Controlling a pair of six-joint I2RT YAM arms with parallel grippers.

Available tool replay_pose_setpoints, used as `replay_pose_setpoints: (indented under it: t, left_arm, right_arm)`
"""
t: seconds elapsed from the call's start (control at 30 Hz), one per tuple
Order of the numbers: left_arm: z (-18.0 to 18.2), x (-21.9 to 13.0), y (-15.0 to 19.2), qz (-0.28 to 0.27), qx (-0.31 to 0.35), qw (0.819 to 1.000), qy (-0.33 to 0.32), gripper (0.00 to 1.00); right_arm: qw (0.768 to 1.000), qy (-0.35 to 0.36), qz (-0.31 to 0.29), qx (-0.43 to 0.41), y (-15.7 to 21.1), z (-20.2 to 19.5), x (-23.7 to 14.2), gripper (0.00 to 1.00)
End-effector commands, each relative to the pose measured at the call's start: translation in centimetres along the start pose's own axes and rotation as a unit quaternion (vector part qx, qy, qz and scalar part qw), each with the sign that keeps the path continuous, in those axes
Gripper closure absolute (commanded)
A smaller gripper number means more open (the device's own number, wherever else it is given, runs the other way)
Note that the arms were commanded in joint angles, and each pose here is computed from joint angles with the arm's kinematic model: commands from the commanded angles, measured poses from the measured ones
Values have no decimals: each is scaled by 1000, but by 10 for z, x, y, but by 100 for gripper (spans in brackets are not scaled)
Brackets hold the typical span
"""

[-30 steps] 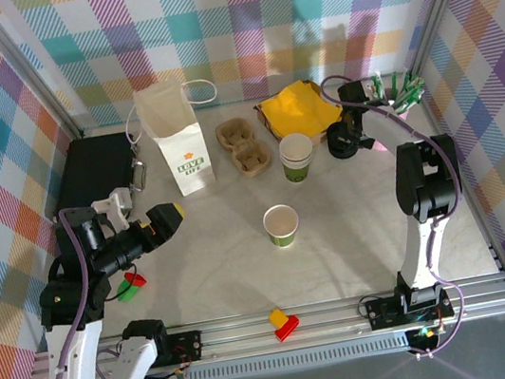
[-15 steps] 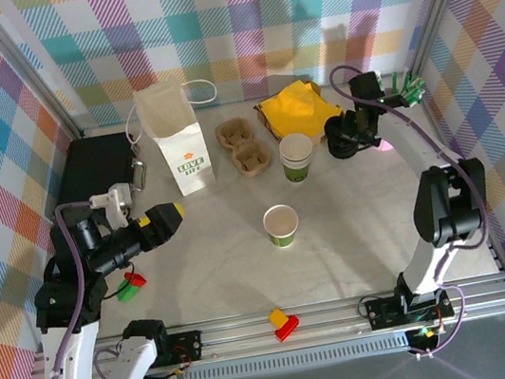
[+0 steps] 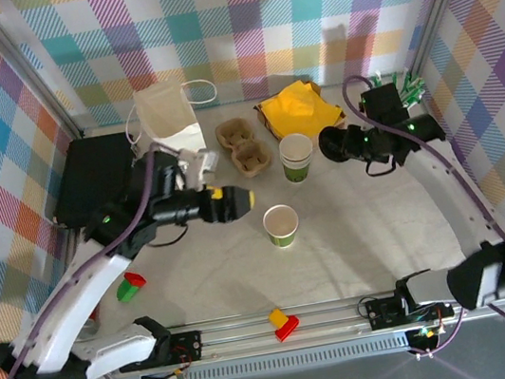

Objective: Pack the takeout coffee

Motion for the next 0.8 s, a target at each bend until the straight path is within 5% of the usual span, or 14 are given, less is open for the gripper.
replay_pose_setpoints:
  t: [0.0, 0.23, 0.6, 0.77]
  left_arm:
    - [-10, 21, -24, -36, -46, 997, 58, 11]
    - [-4, 59, -40, -63, -150, 982, 99, 12]
    - [-4, 112, -23, 19, -193, 979, 57, 13]
    - [-2, 122, -19, 32, -204, 976, 65, 27]
  right_arm:
    - [999, -10, 38, 6, 26, -3, -12, 88]
    - [997, -38, 63, -3, 60, 7, -21, 88]
    - [993, -63, 92, -37, 90, 35, -12, 88]
    - [992, -61, 95, -54, 95, 44, -11, 88]
Point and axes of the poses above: each hand's point on the last joint's axis, 136 mm out from that joint toward the fingers, its own x axis out along the fingers, its own z axis along the line the jaws close on, y = z × x, the point moved 9 cm from there along -x, back along the fingers, and after that the axes turned 13 degrees about x, right-handed, at the moved point
